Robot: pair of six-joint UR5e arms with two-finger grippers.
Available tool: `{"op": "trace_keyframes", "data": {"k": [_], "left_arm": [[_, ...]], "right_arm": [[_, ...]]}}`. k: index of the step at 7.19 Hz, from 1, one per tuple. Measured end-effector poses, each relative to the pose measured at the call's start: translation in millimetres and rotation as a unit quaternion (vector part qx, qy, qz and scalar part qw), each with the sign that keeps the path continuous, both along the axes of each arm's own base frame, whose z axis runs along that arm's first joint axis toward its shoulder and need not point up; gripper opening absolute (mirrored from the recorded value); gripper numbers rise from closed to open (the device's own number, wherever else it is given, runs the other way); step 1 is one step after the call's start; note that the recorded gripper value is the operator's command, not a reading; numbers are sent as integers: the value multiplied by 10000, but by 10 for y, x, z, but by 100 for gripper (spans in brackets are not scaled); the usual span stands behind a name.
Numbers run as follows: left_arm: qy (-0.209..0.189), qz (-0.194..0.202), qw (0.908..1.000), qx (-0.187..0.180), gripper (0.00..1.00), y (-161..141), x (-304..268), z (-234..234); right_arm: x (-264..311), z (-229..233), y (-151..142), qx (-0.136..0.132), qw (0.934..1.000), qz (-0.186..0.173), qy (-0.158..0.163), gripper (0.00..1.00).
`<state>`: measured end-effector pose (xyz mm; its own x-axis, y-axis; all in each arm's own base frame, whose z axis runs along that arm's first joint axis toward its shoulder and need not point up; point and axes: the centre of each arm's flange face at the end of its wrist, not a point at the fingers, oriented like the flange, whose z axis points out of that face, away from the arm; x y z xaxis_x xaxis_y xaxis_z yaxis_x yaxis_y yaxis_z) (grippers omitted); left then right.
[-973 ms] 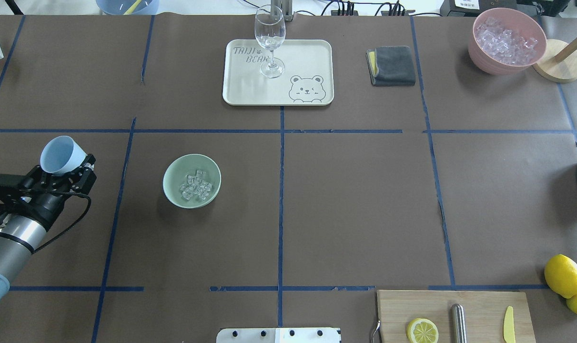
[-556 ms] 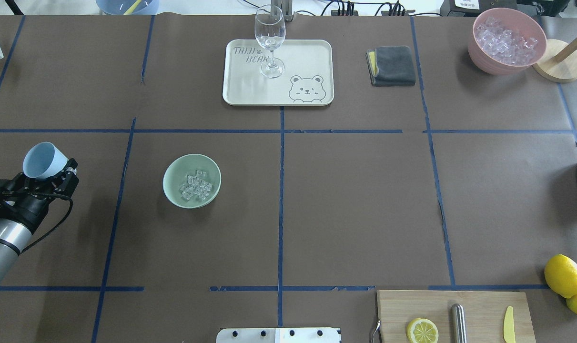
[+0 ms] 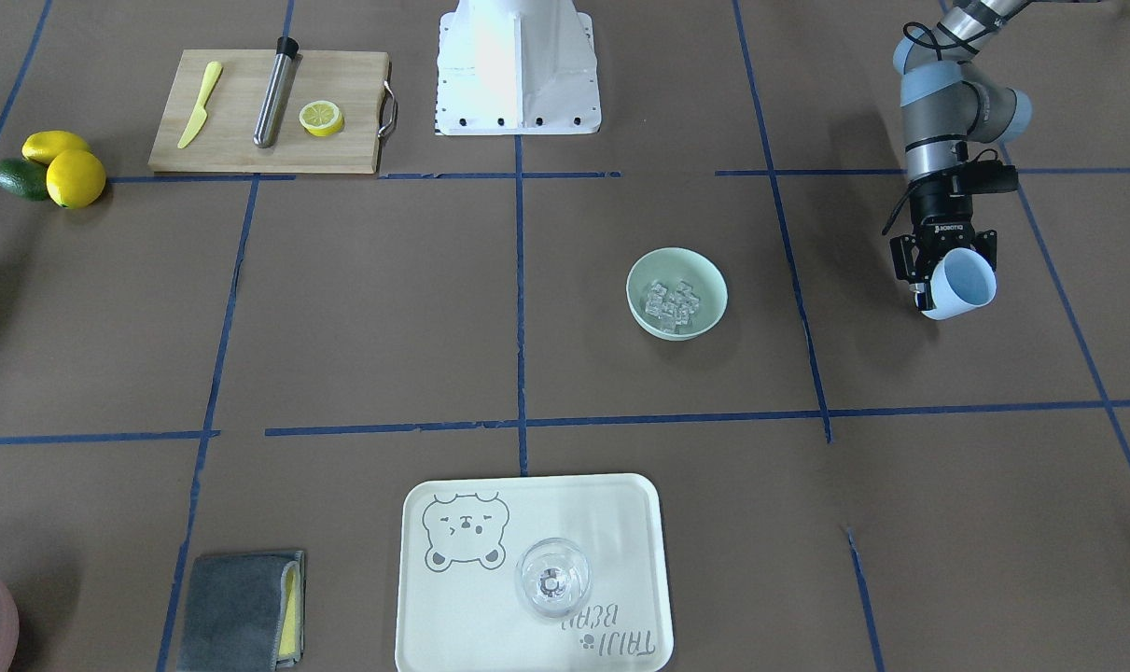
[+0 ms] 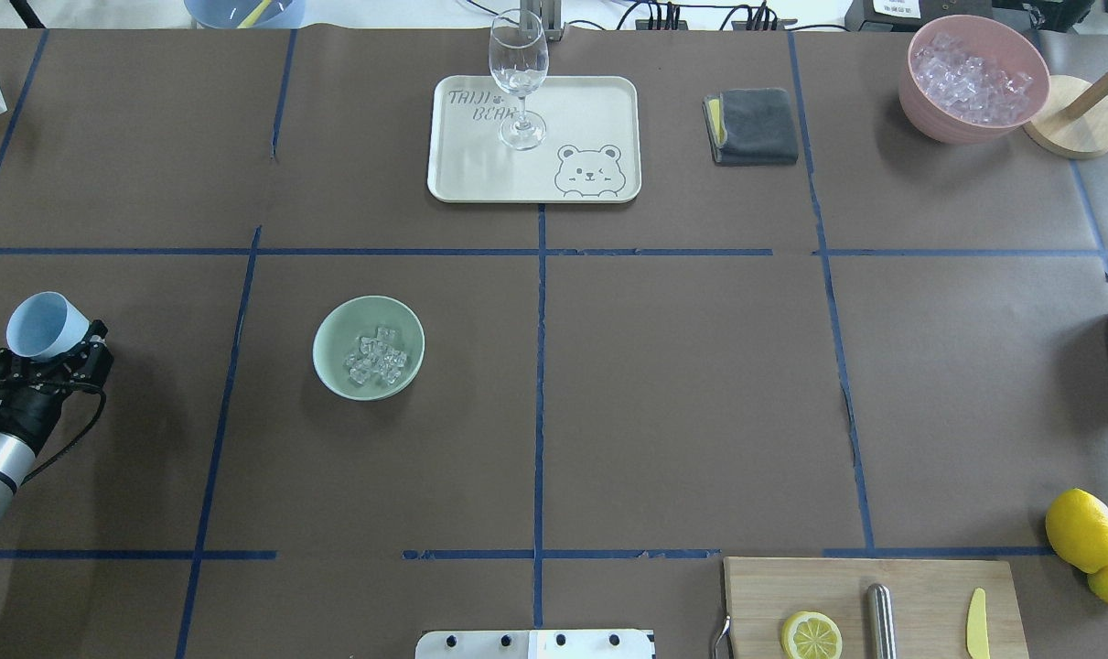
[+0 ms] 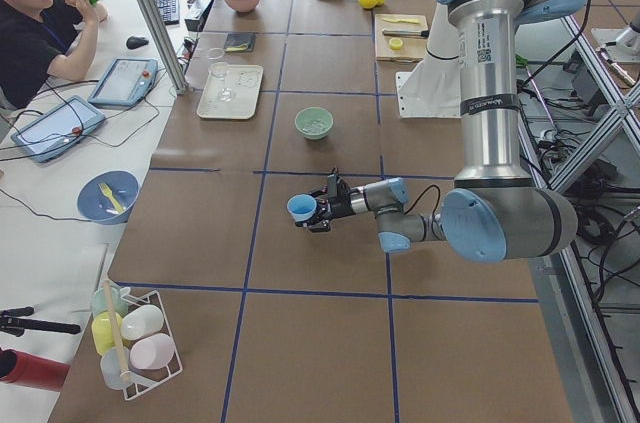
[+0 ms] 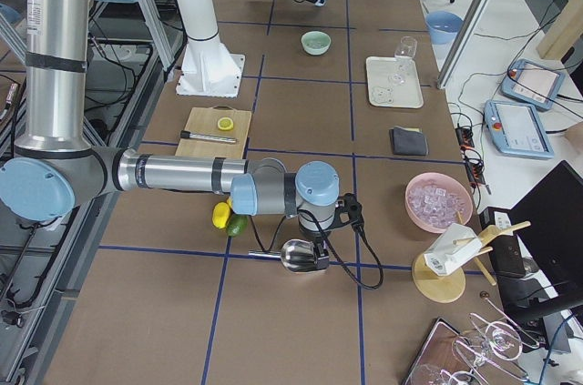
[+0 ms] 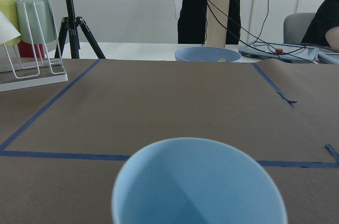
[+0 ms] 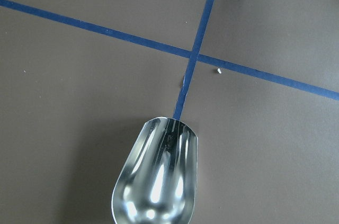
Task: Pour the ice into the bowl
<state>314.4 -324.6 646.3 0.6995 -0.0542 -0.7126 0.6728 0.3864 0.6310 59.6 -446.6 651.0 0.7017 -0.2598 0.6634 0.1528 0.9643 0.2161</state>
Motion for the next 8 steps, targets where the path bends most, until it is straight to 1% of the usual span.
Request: {"op": "trace_keyframes", "data": {"k": [2, 4, 6, 8], "left_arm": [[-65, -19, 10000, -4, 100, -4, 15, 61], [-65, -3, 10000, 20, 100, -4, 0, 27], [-23, 124, 9998, 152, 100, -9, -79, -114], [-92, 342, 9989, 304, 100, -61, -356, -201]], "right_arm": [[1, 1, 0, -1, 10000, 1, 2, 100], [1, 5, 4, -6, 10000, 1, 2, 100], [4, 10, 7, -13, 10000, 8, 2, 100], [7, 10, 9, -16, 10000, 13, 0, 100]]}}
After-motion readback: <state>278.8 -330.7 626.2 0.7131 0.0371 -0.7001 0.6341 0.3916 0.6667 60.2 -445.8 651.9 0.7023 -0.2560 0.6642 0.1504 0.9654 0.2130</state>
